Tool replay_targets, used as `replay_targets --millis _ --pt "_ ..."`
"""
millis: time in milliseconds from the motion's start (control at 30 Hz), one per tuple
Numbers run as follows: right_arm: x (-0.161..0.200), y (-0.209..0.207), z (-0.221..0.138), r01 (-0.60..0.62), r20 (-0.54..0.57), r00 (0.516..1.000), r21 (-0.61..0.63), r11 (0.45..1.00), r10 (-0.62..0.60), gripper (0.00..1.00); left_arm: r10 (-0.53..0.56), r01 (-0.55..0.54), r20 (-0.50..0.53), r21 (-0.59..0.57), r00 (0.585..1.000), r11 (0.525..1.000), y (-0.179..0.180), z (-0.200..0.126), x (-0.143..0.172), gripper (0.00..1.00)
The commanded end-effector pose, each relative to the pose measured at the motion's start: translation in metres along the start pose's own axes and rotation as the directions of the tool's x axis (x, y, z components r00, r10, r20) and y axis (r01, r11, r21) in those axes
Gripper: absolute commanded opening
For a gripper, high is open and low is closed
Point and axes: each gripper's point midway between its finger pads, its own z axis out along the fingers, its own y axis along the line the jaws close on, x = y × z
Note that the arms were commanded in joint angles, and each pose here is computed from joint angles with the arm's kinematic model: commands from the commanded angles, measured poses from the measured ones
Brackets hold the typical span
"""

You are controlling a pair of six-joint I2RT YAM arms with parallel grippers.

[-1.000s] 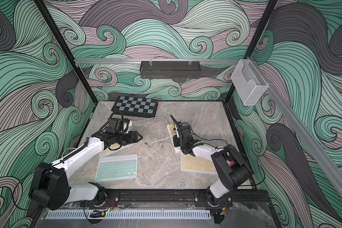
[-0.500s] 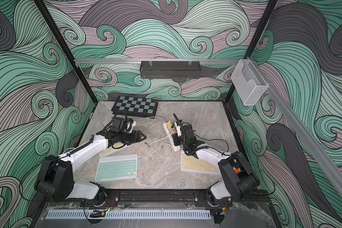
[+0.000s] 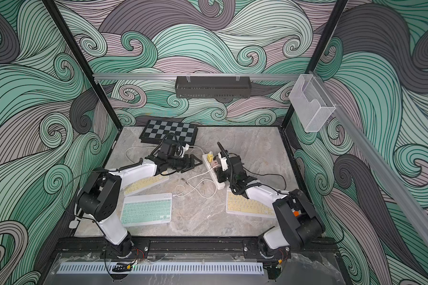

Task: Unplug the wireless keyboard
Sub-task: Remove the plug from the socket.

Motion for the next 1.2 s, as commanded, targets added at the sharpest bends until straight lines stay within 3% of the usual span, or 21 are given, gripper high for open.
replay_targets --millis 0,567,1167 --pt "-0.041 0.013 -0.009 0.015 0.145 0.989 -0.055 0.998 -0.007 0.0 -0.022 0.02 0.026 0.081 0.999 0.996 -0.021 0.012 -0.015 0.72" --pt "-0.055 0.02 -0.007 0.0 0.173 0.985 -0.088 0.996 0.015 0.0 -0.122 0.122 -0.003 0.094 0.993 0.988 -0.008 0.057 -0.013 0.63" --pt "-0.068 0.022 -0.01 -0.025 0.192 0.981 -0.094 0.995 0.043 0.0 -0.196 0.195 0.016 0.083 0.98 0.977 0.009 0.071 -0.004 0.52"
